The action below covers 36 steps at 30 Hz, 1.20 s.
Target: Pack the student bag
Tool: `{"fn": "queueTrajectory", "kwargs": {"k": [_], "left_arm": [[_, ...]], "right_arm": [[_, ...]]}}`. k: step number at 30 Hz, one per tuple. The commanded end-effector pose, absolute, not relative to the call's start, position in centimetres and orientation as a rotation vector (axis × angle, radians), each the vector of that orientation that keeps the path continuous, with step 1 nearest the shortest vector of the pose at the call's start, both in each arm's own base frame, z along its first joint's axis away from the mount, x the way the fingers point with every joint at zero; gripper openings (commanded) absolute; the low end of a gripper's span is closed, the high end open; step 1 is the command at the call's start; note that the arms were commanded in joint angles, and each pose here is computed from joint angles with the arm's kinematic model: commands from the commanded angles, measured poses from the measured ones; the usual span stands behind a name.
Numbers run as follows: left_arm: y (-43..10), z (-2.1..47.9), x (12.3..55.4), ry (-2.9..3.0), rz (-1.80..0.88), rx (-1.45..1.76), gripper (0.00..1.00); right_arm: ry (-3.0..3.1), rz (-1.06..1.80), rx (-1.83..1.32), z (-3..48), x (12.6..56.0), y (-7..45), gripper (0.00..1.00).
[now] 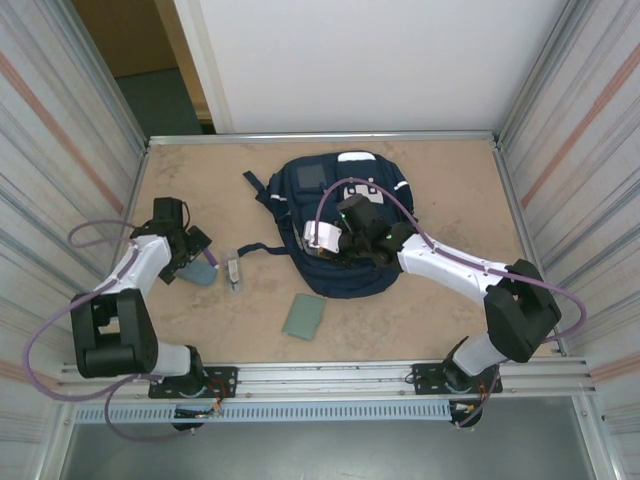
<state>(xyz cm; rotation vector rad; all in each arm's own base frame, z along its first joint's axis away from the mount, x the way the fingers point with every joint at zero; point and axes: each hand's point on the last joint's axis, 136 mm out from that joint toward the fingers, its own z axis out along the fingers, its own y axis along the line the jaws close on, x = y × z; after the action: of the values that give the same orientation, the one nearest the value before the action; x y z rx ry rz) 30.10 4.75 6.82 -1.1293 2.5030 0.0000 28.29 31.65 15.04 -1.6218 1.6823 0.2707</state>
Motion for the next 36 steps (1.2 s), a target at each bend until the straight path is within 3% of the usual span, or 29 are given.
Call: {"fn": "queueTrajectory", "kwargs": {"k": [1,7,10,19,21,26,29,31,36], "left_arm": [[5.2,5.5,30.8,2.459,0.002,-1.216,0.99],[6.9,4.2,27.6,2.431,0.185,-1.369,0.9],[7.6,3.5,26.2,2.379,0.234,-1.426,0.8],[6.2,1.0,27.0,2.497,0.113,-1.401,0.79],[5.9,0.7,26.2,2.506,0.105,-1.423,0.73],[6.2,2.6,24.8,2.464,0.117,-1.418,0.59],[6.1,4.7,24.4,2.424,0.083,-1.387,0.56],[5.4,5.9,24.8,2.406,0.004,-1.35,0.54],[2.1,9.9,26.2,2.43,-0.155,-1.084,0.49]], "right_arm": [[1.631,0.346,-1.604,17.4,27.6,32.3,0.02],[1.642,0.338,-1.615,17.0,27.4,31.9,0.01],[1.639,0.336,-1.614,16.8,27.4,31.9,0.01],[1.639,0.363,-1.63,17.0,27.0,32.2,0.01],[1.636,0.356,-1.643,17.0,26.8,32.1,0.01],[1.652,0.344,-1.634,16.3,26.8,31.8,0.03],[1.685,0.379,-1.643,16.0,26.7,32.0,0.04],[1.683,0.41,-1.639,16.0,26.6,32.5,0.09],[1.679,0.434,-1.53,16.9,27.3,33.2,0.35]]}}
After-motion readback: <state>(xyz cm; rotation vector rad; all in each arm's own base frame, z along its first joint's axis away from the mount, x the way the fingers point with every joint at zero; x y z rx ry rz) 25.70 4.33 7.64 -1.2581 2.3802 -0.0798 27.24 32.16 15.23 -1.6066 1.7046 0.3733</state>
